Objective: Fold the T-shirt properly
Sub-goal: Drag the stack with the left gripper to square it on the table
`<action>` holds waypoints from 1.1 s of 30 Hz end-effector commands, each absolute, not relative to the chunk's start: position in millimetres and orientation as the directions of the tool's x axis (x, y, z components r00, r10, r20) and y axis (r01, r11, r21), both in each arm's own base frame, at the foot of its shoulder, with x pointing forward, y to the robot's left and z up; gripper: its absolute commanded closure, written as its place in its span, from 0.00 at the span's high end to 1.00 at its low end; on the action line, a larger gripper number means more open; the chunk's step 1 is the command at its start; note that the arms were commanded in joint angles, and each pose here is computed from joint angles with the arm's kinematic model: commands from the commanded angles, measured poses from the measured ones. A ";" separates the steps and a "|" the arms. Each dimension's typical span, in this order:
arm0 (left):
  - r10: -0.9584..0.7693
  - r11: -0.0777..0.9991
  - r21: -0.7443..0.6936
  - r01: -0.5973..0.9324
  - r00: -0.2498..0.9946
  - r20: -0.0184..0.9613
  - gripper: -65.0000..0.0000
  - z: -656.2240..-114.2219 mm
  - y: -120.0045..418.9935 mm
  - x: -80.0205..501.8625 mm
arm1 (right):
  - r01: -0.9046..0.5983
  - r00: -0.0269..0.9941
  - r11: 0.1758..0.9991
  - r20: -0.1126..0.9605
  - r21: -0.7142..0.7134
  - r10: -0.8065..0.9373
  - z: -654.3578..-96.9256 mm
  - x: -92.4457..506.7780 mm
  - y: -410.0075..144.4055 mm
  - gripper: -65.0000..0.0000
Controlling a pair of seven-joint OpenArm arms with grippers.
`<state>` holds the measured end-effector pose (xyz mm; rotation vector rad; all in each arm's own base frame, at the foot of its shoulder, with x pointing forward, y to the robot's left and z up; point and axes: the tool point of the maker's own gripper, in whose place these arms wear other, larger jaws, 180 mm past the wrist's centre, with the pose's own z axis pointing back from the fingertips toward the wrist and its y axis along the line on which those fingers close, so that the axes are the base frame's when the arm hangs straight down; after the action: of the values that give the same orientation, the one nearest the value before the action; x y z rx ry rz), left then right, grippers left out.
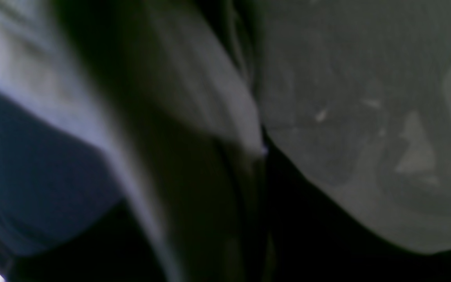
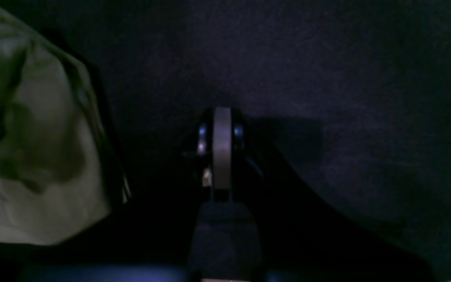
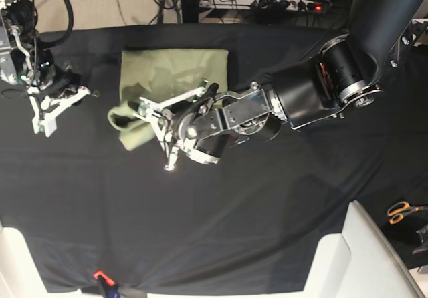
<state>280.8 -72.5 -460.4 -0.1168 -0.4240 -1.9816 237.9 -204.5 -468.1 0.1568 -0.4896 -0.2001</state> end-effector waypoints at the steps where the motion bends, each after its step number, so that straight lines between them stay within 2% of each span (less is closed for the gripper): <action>1: -0.844 -0.379 0.278 0.883 -0.453 0.289 0.00 -448.2 -82.4 292.1 | 0.145 0.842 0.969 0.489 0.198 -0.226 -457.5 249.7 -209.0 0.01; 9: -0.863 -0.350 0.234 0.907 -0.409 0.296 0.00 -462.7 -79.2 293.3 | 0.220 0.809 0.947 0.500 0.233 -0.310 -454.2 254.7 -214.2 0.01; 27: -0.869 -0.343 0.259 0.903 -0.409 0.278 0.00 -455.3 -76.2 309.1 | 0.220 0.810 0.947 0.496 0.235 -0.312 -455.5 253.5 -212.8 0.01; 30: -0.879 -0.333 0.262 0.906 -0.399 0.261 0.29 -455.0 -70.0 317.4 | 0.218 0.812 0.947 0.495 0.236 -0.310 -455.8 253.2 -211.8 0.01; 33: -0.896 -0.318 0.257 0.913 -0.378 0.233 0.54 -458.0 -59.8 327.2 | 0.217 0.813 0.947 0.494 0.236 -0.309 -456.0 253.0 -211.3 0.01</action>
<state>310.7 -55.9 -471.0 -0.0940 -0.3763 -1.9084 245.1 -207.0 -463.9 0.1760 -0.5223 -0.2908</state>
